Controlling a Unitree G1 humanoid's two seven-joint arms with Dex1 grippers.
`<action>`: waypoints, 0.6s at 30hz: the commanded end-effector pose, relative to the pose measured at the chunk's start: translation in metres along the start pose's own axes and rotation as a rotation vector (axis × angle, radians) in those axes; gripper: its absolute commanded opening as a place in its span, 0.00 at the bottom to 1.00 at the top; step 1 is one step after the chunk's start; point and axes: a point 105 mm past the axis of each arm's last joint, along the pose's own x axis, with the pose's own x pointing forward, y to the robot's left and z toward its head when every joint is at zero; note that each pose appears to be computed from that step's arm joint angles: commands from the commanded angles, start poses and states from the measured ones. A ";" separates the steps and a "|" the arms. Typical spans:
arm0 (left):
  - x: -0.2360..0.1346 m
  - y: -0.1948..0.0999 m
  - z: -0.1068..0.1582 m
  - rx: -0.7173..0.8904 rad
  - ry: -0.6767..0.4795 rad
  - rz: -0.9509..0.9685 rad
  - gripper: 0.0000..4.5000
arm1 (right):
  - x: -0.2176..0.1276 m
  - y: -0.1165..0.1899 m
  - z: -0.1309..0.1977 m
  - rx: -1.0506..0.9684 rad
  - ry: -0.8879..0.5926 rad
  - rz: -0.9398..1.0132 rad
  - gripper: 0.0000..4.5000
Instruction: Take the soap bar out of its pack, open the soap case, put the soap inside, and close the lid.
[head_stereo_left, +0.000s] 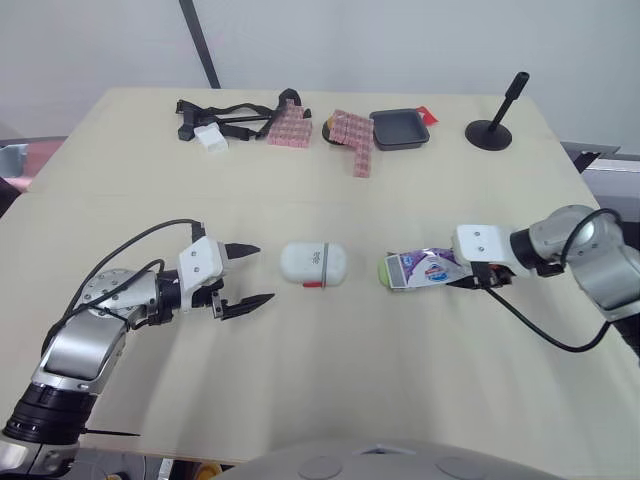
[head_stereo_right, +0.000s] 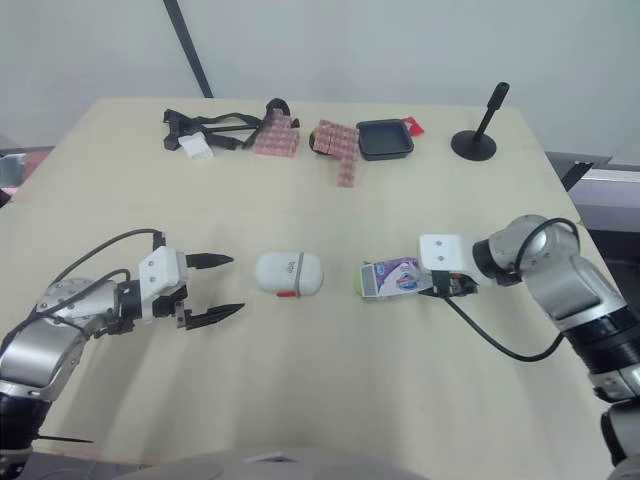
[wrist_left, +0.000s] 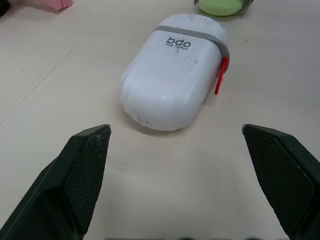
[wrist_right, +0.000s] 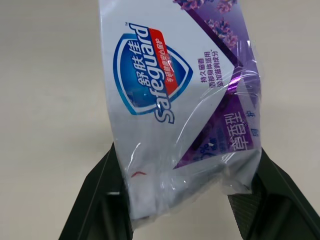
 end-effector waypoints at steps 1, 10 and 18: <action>0.001 0.002 0.007 0.045 -0.019 -0.011 1.00 | -0.019 -0.006 0.011 -0.043 0.032 -0.068 0.52; 0.009 0.005 0.008 0.056 -0.035 -0.031 1.00 | -0.027 0.004 0.011 -0.062 0.094 -0.065 0.52; 0.013 0.009 0.008 0.065 -0.039 -0.044 1.00 | -0.039 0.008 -0.005 -0.059 0.151 -0.102 0.52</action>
